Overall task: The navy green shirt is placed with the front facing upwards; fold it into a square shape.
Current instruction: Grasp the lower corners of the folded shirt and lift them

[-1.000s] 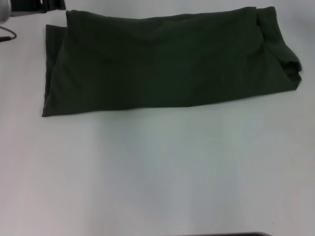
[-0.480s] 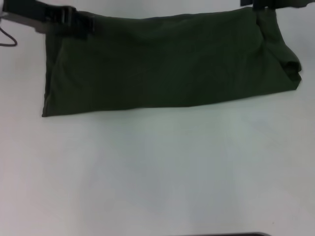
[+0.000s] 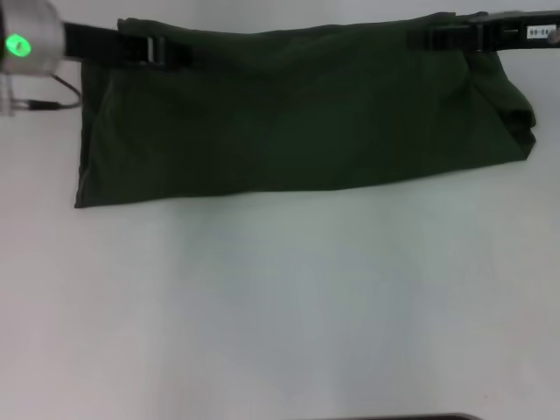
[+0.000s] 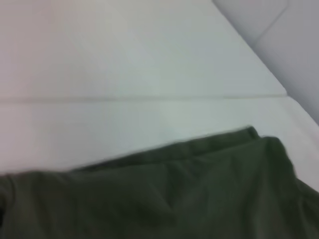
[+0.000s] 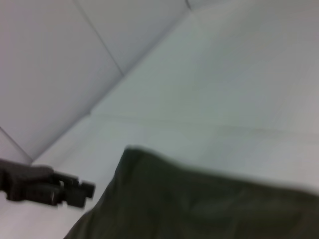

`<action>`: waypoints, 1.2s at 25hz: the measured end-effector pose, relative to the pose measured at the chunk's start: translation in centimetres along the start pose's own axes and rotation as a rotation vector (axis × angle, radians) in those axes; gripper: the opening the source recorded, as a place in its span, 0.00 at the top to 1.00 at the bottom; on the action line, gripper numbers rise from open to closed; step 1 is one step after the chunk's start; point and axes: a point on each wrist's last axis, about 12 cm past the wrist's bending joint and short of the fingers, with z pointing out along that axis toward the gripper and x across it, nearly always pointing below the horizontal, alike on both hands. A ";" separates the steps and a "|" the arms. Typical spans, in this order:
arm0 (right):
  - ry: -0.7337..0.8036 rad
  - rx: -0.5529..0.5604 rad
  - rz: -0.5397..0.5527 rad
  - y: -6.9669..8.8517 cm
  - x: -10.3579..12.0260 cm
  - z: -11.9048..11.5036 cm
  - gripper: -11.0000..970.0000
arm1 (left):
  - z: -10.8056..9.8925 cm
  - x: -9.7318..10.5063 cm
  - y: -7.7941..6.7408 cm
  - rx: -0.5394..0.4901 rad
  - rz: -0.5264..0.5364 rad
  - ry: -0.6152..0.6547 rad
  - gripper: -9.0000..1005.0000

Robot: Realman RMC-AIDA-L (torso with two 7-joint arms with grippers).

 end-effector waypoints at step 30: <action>-0.216 0.112 0.023 -1.8 4.9 -0.9 0.41 | 8.2 0.4 2.1 -0.435 0.271 -0.138 0.49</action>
